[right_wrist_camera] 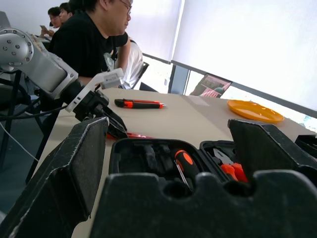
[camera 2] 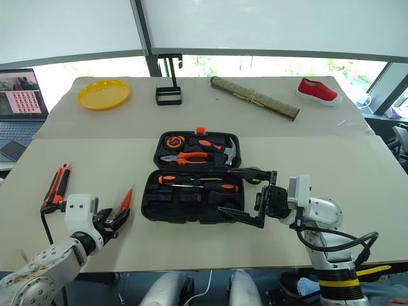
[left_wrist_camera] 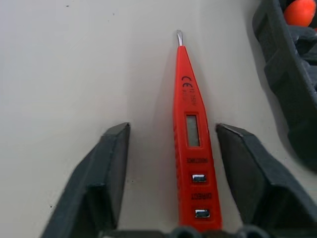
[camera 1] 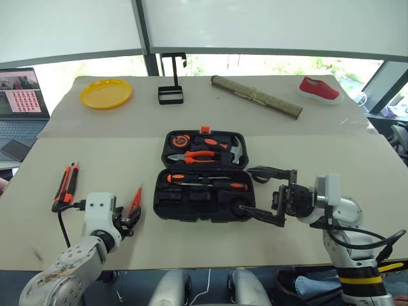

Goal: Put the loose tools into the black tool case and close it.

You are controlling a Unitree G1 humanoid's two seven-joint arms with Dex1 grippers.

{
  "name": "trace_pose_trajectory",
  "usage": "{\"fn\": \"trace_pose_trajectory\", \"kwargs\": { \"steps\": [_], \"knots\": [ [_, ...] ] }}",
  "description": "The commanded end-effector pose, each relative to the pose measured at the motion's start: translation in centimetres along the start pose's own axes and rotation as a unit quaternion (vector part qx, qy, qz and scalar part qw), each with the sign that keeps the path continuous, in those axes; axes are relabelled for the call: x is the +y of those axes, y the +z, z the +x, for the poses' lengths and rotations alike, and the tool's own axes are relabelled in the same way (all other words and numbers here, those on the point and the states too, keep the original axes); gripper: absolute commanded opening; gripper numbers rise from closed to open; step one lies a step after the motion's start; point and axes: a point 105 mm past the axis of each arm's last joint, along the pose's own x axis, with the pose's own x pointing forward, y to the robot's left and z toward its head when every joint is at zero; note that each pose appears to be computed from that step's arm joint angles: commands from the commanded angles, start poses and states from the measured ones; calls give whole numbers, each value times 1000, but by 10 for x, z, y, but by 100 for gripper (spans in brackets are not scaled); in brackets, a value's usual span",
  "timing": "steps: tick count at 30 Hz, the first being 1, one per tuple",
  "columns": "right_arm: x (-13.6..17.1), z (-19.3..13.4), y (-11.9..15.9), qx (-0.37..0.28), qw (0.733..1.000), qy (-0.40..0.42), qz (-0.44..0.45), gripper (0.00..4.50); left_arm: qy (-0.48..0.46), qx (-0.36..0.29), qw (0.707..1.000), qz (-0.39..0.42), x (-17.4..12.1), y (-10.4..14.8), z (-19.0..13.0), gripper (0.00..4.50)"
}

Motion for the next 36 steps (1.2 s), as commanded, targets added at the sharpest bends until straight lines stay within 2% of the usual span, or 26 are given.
{"fn": "trace_pose_trajectory", "kwargs": {
  "steps": [1, 3, 7, 9, 12, 17, 21, 25, 31, 36],
  "knots": [
    [-1, 0, 11, -6, 1000, 4, -17, 450, -23, 13, 1000, 7, -3, -4, -1, 96],
    [-1, -1, 11, -2, 1000, 3, -17, 450, -41, -19, 999, 12, 1, 10, -3, 47],
    [-1, -4, 11, 6, 1000, -4, -17, 450, -108, -67, 990, 53, 9, 40, -11, 47],
    [-2, -7, 13, 12, 1000, -11, -18, 450, -175, -97, 973, 115, 10, 60, -14, 47],
    [-1, -15, 13, 32, 999, -16, -9, 450, -305, -136, 911, 241, -8, 86, -21, 47],
    [1, -28, 11, 73, 997, -28, 6, 450, -449, -90, 814, 357, -48, 99, -9, 47],
    [3, -32, 9, 97, 994, -38, 13, 450, -488, -44, 763, 421, -69, 95, 11, 47],
    [9, -31, 15, 95, 994, -48, 12, 450, -475, -16, 748, 463, -74, 89, 35, 47],
    [14, -31, 15, 95, 994, -58, 16, 450, -468, 17, 721, 511, -68, 80, 45, 47],
    [15, -30, 14, 93, 994, -62, 19, 450, -458, 18, 724, 515, -69, 82, 55, 47]
  ]
}}
